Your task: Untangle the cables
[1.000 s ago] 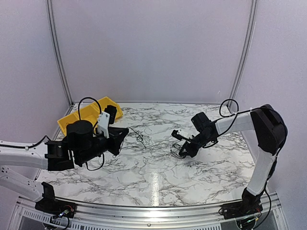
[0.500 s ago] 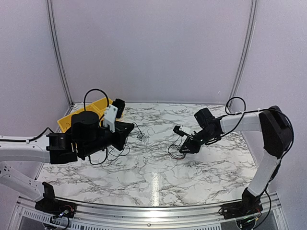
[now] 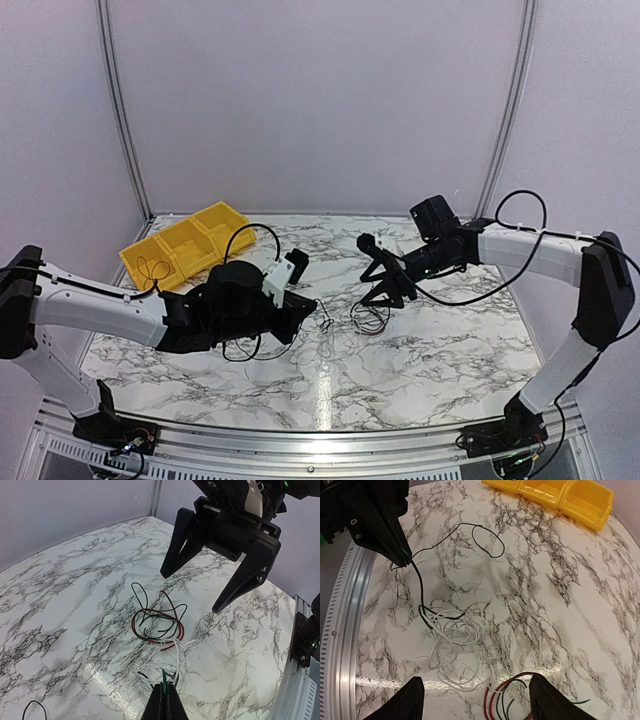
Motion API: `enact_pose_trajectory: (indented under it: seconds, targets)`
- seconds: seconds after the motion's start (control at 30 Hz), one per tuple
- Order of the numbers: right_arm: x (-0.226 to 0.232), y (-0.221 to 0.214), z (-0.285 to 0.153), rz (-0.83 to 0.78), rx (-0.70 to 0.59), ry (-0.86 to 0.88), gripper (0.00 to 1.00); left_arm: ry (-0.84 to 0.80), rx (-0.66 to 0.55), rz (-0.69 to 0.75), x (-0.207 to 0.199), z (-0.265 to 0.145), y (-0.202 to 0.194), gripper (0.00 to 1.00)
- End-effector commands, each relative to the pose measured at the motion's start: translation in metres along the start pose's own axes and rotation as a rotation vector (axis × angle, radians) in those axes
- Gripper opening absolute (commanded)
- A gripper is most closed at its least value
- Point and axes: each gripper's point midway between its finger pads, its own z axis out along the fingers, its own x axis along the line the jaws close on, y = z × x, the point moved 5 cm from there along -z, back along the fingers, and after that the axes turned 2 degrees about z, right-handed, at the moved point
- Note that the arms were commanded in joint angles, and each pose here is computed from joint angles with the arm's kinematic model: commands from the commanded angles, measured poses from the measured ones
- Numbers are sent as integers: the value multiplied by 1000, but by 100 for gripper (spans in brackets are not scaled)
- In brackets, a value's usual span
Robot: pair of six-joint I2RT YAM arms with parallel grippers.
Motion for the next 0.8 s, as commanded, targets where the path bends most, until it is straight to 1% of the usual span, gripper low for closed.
enact_pose_trajectory:
  seconds: [0.0,0.17,0.2,0.23,0.27,0.3,0.37,0.43,0.47,0.57,0.7,0.77]
  targets:
    - [20,9,26,-52,3,149,74,-55,-104,-25,-10,0,28,0]
    - [19,15,48,-13,-9,202,75,-69,-114,-28,-12,1,30,0]
    - [19,14,50,-2,-8,215,73,-69,-114,-28,-12,1,29,0]
    - [18,13,53,6,-7,227,68,-71,-119,-28,-12,0,31,0]
    - [18,11,55,14,-2,236,63,-71,-119,-28,-12,0,30,0]
    - [18,9,57,20,3,247,52,-73,-121,-27,-12,0,30,0]
    - [18,4,60,37,15,263,29,-73,-125,-26,-12,-1,31,0]
    - [18,-1,62,54,18,278,3,-72,-129,-24,-12,-2,32,0]
    - [17,-3,63,68,17,277,0,-70,-134,-23,-11,-3,33,0]
    - [3,-15,61,137,26,224,0,-40,-185,-11,-8,-17,48,0]
    - [-32,-44,51,273,63,118,0,20,-328,21,0,-60,89,0]
    - [-50,-57,44,343,78,41,0,58,-375,44,4,-79,105,0]
